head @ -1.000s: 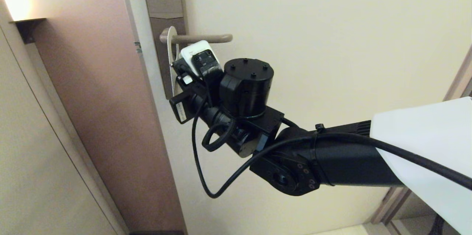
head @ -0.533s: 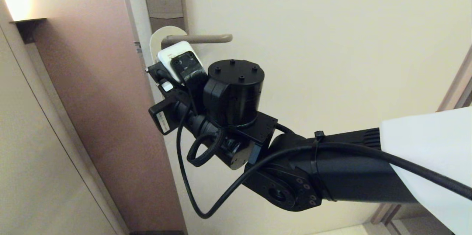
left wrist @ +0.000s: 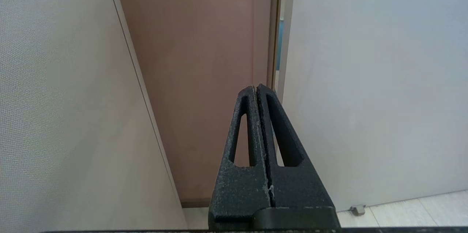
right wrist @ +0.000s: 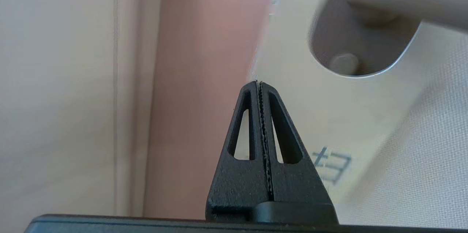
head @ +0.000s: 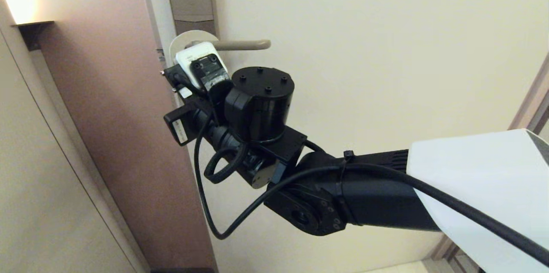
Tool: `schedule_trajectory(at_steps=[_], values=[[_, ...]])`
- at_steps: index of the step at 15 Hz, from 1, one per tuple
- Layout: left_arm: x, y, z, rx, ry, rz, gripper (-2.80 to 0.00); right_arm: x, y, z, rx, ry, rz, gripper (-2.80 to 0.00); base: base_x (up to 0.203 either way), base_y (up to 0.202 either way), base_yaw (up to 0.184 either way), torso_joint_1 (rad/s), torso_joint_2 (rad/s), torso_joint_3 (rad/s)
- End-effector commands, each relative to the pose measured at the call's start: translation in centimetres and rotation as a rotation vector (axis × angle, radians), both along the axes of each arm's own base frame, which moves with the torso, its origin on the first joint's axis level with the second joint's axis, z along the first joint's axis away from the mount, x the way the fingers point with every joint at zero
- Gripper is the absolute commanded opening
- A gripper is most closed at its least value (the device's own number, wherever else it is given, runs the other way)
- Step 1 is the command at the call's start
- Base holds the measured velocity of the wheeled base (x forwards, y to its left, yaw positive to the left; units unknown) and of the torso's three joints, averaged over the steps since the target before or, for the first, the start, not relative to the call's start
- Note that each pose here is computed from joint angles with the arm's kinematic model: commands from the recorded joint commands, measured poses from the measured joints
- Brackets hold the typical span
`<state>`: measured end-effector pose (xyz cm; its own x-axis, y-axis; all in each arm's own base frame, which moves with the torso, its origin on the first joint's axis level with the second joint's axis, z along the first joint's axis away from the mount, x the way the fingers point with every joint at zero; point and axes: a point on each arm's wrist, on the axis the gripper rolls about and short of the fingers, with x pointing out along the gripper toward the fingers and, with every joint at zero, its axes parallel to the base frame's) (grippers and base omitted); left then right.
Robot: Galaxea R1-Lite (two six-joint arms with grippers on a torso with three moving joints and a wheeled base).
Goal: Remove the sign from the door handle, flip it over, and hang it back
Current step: Hang the sign back with the other side facing out
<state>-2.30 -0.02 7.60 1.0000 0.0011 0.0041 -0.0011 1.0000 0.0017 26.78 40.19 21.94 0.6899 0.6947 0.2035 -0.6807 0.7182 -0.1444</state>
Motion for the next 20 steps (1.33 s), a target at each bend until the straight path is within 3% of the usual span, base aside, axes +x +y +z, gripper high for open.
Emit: schedule_trajectory(at_steps=[1,9,14,20], values=[[0.0,0.0,0.0,0.0,0.001,0.0,-2.8,0.7,0.4,-1.1,-0.008,0.006,-0.019,-2.8,0.0,0.0,0.0,0.0,0.0,0.0],[0.0,0.0,0.0,-0.002,0.0,0.0,-2.8,3.1,-0.3,-2.8,0.001,0.003,-0.078,-2.8,0.0,0.0,0.0,0.0,0.0,0.0],[0.0,0.0,0.0,0.0,0.001,0.0,-2.8,4.6,-0.9,-1.2,0.053,-0.031,-0.105,-2.8,0.0,0.0,0.0,0.0,0.0,0.0],[0.0,0.0,0.0,0.0,0.001,0.0,-2.8,4.6,-1.3,-2.0,0.026,-0.012,-0.109,-2.8,0.0,0.0,0.0,0.0,0.0,0.0]])
